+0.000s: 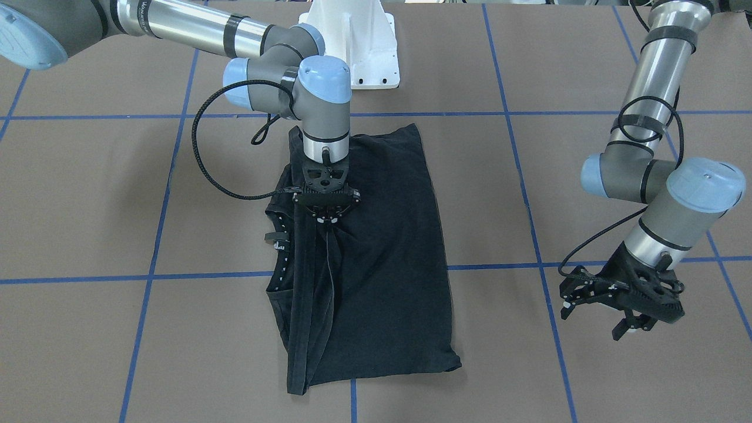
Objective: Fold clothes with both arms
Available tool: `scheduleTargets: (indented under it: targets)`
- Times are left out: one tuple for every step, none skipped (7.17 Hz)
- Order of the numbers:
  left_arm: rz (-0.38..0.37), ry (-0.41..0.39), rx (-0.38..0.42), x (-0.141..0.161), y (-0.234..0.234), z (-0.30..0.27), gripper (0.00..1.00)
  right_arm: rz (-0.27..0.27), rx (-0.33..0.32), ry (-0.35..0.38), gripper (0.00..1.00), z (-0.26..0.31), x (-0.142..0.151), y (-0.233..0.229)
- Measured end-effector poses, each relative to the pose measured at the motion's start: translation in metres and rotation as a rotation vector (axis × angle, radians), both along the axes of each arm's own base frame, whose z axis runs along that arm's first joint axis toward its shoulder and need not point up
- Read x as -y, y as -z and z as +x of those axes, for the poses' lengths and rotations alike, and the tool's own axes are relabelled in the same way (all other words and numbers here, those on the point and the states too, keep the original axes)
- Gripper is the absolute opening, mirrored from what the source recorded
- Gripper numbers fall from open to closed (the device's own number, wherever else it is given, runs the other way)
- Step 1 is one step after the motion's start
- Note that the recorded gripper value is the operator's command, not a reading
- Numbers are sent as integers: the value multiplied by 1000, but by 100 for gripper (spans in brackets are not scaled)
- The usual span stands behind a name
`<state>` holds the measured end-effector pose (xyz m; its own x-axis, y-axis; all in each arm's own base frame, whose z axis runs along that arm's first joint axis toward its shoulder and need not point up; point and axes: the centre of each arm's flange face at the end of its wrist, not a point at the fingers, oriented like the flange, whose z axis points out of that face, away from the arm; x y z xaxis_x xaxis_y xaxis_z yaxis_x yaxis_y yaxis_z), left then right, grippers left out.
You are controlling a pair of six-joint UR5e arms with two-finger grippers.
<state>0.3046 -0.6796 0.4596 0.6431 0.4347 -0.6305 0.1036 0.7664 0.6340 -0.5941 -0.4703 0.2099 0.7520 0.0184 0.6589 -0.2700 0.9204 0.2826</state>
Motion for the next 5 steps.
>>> scheduleTargets:
  targets:
    - [0, 0, 0, 0, 0, 0, 100, 3, -8, 3, 0, 14, -1, -15]
    - [0, 0, 0, 0, 0, 0, 100, 10, -22, 13, 0, 36, -6, -39]
    - [0, 0, 0, 0, 0, 0, 100, 17, -41, 25, 0, 54, -13, -61]
    - [0, 0, 0, 0, 0, 0, 100, 18, -59, 30, 0, 64, -18, -77]
    - [1, 0, 0, 0, 1, 0, 100, 17, -70, 31, 72, 68, -19, -85]
